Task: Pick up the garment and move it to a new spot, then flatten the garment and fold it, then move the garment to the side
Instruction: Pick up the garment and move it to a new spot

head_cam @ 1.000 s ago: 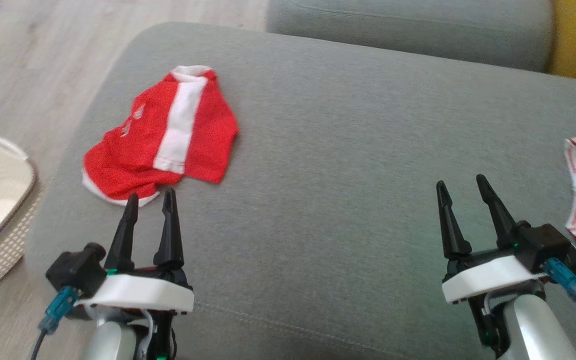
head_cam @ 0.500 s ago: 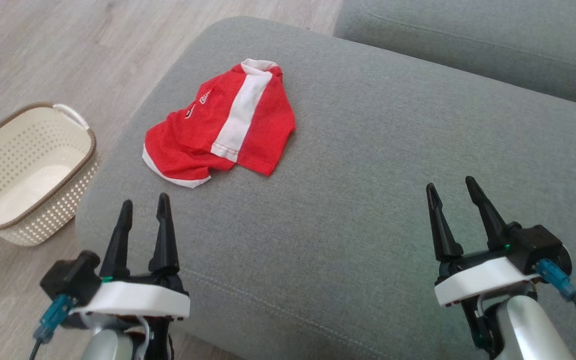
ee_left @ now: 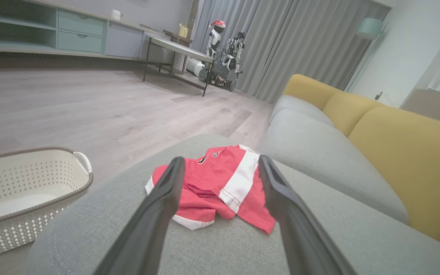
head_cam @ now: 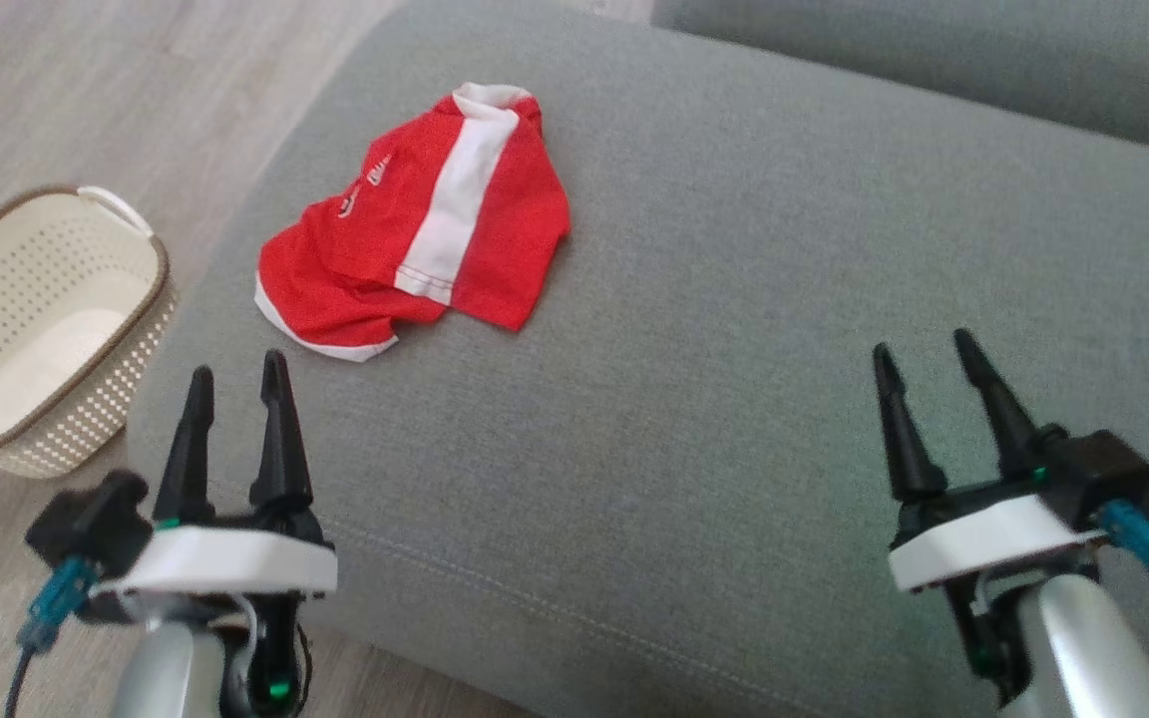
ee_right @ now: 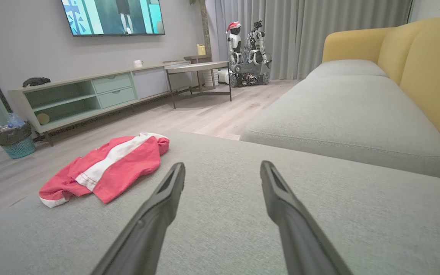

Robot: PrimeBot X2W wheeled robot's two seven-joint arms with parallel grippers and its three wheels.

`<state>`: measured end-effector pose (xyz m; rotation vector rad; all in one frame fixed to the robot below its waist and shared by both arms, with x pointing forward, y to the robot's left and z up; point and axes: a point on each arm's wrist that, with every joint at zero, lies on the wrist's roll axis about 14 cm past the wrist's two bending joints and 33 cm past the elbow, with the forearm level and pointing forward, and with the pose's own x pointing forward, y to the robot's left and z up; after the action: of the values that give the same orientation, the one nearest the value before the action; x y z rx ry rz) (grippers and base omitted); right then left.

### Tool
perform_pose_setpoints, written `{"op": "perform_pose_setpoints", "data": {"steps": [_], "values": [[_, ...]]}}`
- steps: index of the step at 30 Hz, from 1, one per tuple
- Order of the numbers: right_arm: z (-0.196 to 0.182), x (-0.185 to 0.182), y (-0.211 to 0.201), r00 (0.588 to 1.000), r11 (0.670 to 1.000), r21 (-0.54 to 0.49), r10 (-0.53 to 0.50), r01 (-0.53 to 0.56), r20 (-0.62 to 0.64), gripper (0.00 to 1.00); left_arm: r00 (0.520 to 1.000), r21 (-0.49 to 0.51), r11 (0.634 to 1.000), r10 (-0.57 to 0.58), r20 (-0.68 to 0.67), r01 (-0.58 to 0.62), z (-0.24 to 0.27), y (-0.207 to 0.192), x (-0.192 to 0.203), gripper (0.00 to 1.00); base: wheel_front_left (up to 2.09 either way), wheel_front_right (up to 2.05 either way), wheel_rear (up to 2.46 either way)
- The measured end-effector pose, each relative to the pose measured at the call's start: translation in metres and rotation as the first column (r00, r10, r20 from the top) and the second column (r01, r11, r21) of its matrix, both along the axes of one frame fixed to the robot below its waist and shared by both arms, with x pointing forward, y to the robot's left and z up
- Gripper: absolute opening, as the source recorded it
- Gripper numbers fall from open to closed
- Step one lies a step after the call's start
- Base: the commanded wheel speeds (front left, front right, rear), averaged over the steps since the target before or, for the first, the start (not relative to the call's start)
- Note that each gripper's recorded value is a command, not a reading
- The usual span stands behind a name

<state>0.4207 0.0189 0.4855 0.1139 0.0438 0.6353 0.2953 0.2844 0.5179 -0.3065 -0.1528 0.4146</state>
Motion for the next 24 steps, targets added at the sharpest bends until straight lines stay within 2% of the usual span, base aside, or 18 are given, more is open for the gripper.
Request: {"op": "perform_pose_setpoints", "data": {"steps": [8,10,16,24], "values": [[0.000,0.042,-0.039,0.992,0.992,-0.021,-0.122,0.122,0.025,1.00,0.980,0.033,0.991,-0.127,-0.151,0.133,-0.039,-0.008,0.057,1.00,0.00,0.00,0.00],[-0.001,0.051,-0.047,0.989,0.989,-0.028,-0.144,0.145,0.029,1.00,0.960,0.035,0.982,-0.175,-0.221,0.187,-0.052,-0.011,0.074,1.00,0.00,0.00,0.00],[-0.012,0.068,-0.065,0.984,0.982,-0.062,-0.179,0.180,0.024,1.00,0.917,0.046,0.964,-0.235,-0.321,0.263,-0.062,-0.006,0.127,1.00,0.00,0.00,0.00],[-0.022,0.073,-0.080,0.977,0.974,-0.080,-0.212,0.212,0.005,1.00,0.854,0.025,0.936,-0.310,-0.417,0.352,-0.084,-0.021,0.164,1.00,0.00,0.00,0.00]]}}
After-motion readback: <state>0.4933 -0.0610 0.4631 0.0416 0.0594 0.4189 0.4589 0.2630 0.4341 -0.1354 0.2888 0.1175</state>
